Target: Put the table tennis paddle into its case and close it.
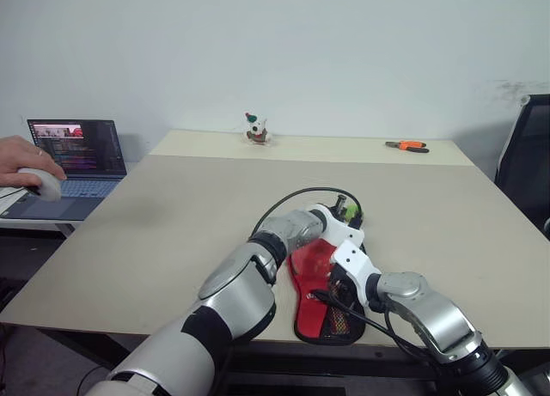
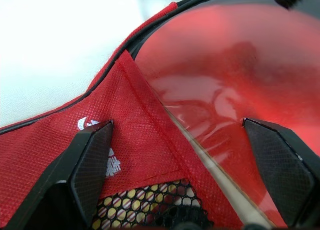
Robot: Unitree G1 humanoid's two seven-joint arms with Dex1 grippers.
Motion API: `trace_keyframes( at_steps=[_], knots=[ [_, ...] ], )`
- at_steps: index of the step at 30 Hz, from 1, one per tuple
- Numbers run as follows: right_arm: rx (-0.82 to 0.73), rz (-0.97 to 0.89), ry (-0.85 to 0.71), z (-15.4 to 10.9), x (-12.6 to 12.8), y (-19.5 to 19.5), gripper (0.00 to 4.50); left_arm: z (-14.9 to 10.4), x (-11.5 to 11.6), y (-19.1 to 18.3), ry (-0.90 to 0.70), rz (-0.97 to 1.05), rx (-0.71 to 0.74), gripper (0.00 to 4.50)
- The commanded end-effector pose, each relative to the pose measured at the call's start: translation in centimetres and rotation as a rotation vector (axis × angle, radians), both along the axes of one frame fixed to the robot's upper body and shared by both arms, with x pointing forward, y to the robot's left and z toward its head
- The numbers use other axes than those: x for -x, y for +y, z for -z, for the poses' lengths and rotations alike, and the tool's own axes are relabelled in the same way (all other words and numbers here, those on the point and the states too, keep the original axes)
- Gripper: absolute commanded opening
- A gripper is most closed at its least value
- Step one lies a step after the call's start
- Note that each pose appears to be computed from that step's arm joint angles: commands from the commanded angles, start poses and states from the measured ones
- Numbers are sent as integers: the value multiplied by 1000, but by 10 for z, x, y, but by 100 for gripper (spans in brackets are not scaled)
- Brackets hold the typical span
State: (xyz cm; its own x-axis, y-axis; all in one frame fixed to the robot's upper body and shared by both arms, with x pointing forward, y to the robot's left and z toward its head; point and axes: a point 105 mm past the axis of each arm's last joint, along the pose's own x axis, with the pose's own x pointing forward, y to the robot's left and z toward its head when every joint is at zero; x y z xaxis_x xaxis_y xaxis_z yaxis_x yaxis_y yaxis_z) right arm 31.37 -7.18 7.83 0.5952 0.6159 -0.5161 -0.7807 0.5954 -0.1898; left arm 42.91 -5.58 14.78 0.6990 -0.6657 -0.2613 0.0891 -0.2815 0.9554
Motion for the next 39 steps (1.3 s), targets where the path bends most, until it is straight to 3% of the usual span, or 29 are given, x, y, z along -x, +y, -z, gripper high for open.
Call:
trace_keyframes(
  at_steps=[1, 9, 14, 20, 23, 28, 32, 36, 39],
  knots=[
    [101, 38, 358, 81, 41, -12, 450, -34, 13, -34, -80, 120, 62, 3],
    [86, 44, 348, 80, 36, -6, 450, -27, 17, -37, -15, 123, 74, 3],
    [83, 46, 347, 80, 36, -5, 450, -25, 18, -36, 78, 103, 129, 165],
    [74, 45, 343, 80, 33, -3, 450, -32, 9, -23, 66, 59, 165, 383],
    [64, 43, 336, 79, 29, 1, 450, -43, -4, -4, 42, -2, 212, 383],
    [39, 44, 325, 76, 19, 10, 450, -101, -29, 42, 9, -138, 503, 383],
    [15, 58, 317, 74, 11, 14, 450, -125, -40, 84, 58, -212, 694, 383],
    [-6, 71, 308, 73, 6, 17, 450, -130, -42, 127, 131, -236, 824, 383],
    [-46, 70, 278, 61, 0, 20, 450, -106, -36, 148, 379, -200, 969, 383]
  ],
)
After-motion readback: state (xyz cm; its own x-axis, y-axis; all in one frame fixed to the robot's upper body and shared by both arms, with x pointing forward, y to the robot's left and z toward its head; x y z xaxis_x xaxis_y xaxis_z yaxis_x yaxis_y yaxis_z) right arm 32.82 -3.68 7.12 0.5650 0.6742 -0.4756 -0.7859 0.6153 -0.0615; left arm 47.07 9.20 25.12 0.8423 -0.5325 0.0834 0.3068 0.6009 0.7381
